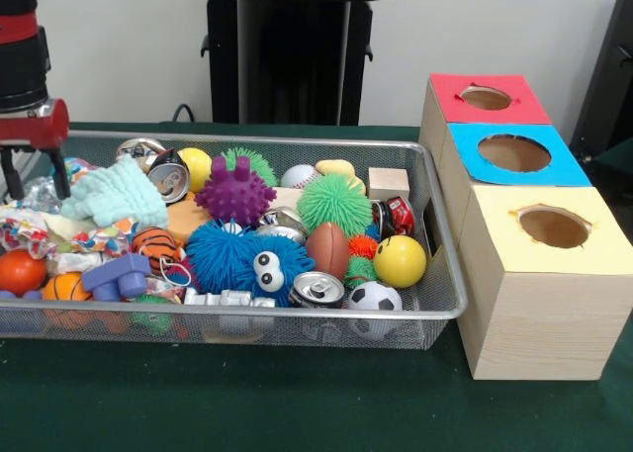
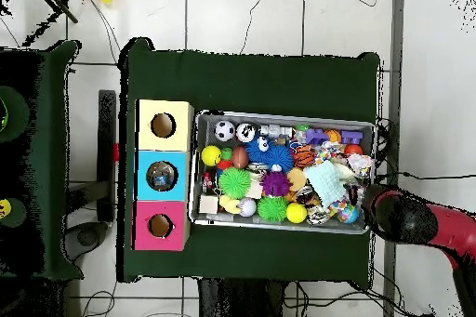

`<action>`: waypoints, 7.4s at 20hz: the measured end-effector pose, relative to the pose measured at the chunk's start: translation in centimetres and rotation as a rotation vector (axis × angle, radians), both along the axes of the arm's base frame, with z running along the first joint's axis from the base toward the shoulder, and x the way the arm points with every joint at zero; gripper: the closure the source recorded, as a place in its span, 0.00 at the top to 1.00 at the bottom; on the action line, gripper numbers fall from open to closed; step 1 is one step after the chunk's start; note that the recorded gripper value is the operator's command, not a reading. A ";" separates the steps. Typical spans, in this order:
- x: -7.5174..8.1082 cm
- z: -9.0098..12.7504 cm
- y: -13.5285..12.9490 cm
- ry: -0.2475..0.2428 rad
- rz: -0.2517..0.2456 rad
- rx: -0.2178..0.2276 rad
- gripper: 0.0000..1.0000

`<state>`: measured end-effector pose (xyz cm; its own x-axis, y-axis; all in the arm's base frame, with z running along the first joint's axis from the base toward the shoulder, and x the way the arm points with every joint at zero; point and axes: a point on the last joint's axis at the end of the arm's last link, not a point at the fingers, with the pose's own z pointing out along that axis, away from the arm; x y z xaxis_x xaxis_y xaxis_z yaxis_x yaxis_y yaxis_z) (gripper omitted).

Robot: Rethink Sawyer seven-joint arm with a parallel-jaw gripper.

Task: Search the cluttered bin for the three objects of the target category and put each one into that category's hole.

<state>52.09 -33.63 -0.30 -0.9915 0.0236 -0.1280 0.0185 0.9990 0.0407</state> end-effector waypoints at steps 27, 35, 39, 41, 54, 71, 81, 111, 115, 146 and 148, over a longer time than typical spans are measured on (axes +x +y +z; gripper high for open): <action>-1.0 -2.3 -0.3 -0.017 0.006 0.004 0.00; -1.3 -3.2 -0.2 -0.013 -0.005 0.022 0.00; -1.2 -3.2 -0.3 -0.014 -0.006 0.021 1.00; -1.2 -3.2 0.0 -0.012 -0.004 0.028 1.00; -1.4 -3.3 0.5 -0.011 0.003 0.033 1.00; -3.5 0.9 0.1 -0.009 0.019 0.007 1.00; -4.5 2.1 -0.1 -0.001 0.024 -0.006 0.00; -4.5 9.3 2.3 0.060 -0.009 0.019 0.00; -3.5 10.5 2.6 0.046 -0.010 0.023 1.00; -0.6 3.9 5.5 -0.003 0.140 0.011 1.00; -0.6 3.5 5.1 -0.005 0.131 0.014 1.00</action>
